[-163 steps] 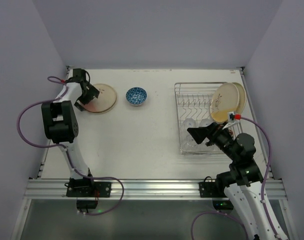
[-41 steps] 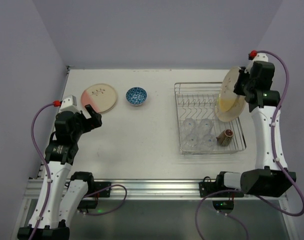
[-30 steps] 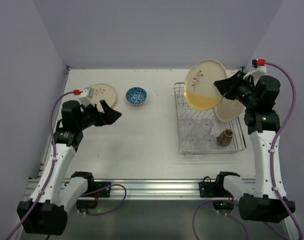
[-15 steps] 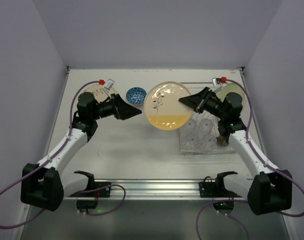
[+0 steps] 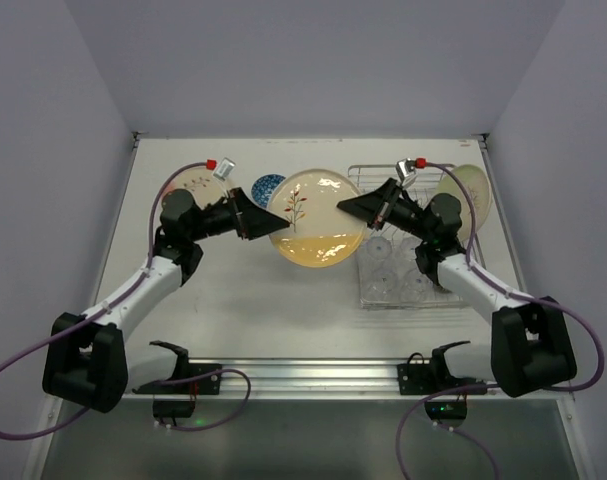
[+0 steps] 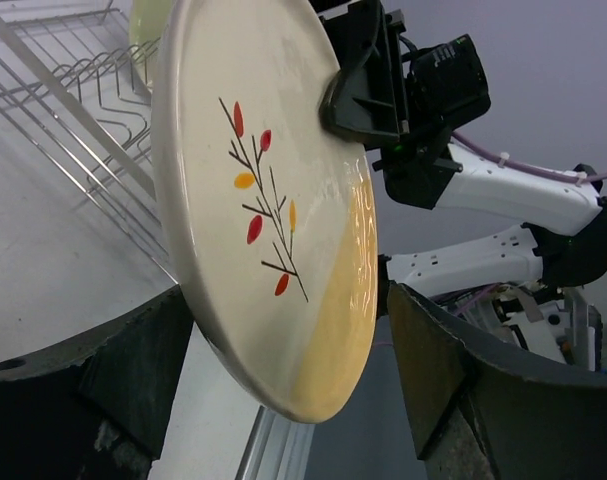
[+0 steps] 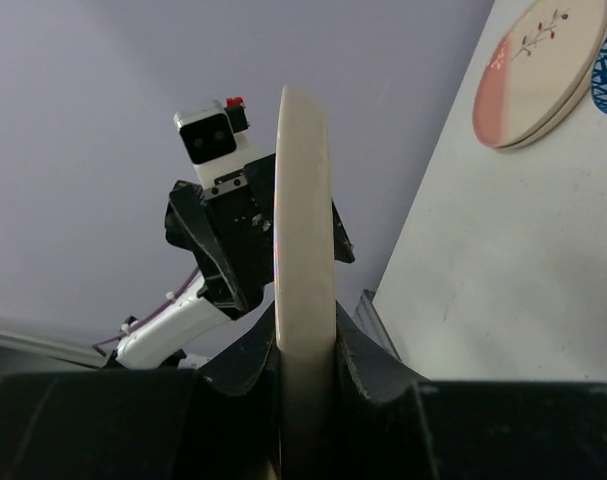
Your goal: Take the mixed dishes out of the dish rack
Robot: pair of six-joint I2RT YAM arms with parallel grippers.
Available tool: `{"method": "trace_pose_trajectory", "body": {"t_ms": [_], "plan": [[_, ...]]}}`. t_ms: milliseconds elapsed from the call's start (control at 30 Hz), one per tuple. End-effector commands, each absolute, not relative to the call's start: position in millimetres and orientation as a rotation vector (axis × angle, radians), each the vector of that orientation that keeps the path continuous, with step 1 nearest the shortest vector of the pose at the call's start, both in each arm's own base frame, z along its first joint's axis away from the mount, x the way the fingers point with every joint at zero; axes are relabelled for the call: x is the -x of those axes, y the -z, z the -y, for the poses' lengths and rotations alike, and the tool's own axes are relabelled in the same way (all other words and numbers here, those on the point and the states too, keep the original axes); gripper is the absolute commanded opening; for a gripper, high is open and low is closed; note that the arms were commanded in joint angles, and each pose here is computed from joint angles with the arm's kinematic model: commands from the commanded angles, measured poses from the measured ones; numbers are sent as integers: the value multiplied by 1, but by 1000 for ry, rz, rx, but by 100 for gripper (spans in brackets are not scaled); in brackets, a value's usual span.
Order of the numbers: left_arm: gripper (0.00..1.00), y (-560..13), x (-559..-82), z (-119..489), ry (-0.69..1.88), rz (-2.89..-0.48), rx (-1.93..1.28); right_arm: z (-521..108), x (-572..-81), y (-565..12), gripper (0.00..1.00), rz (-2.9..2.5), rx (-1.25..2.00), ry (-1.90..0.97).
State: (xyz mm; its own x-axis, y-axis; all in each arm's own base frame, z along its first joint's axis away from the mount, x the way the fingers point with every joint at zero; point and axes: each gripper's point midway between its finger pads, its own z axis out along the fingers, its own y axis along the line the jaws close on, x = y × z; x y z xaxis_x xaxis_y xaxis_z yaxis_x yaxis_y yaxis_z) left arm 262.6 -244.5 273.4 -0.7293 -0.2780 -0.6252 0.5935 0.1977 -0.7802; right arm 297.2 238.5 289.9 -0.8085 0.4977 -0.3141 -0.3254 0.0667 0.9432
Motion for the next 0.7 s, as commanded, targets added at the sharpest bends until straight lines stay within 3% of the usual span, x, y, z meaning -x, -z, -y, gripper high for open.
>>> {"method": "trace_pose_trajectory", "body": {"t_ms": [0, 167, 300, 333, 500, 533, 600, 667], "plan": [[80, -275, -262, 248, 1655, -1768, -298, -242, -283, -342, 0, -1548, -13, -1872], [62, -273, -262, 249, 1713, -1765, -252, -248, -280, -338, 0, -1538, 10, -1894], [20, -272, -261, 249, 1734, -1771, -225, -247, -283, -335, 0, -1540, 8, -1881], [0, -271, -260, 249, 1738, -1775, -220, -248, -284, -333, 0, -1543, 9, -1876], [0, -269, -261, 246, 1756, -1811, -110, -249, -292, -328, 0, -1557, 22, -1836], [0, -269, -262, 245, 1758, -1818, -66, -250, -296, -326, 16, -1565, 20, -1823], [0, -266, -264, 243, 1752, -1852, 3, -251, -299, -322, 36, -1584, 9, -1808], [0, -274, -268, 237, 1727, -1838, 69, -252, -308, -317, 81, -1625, -5, -1761]]}}
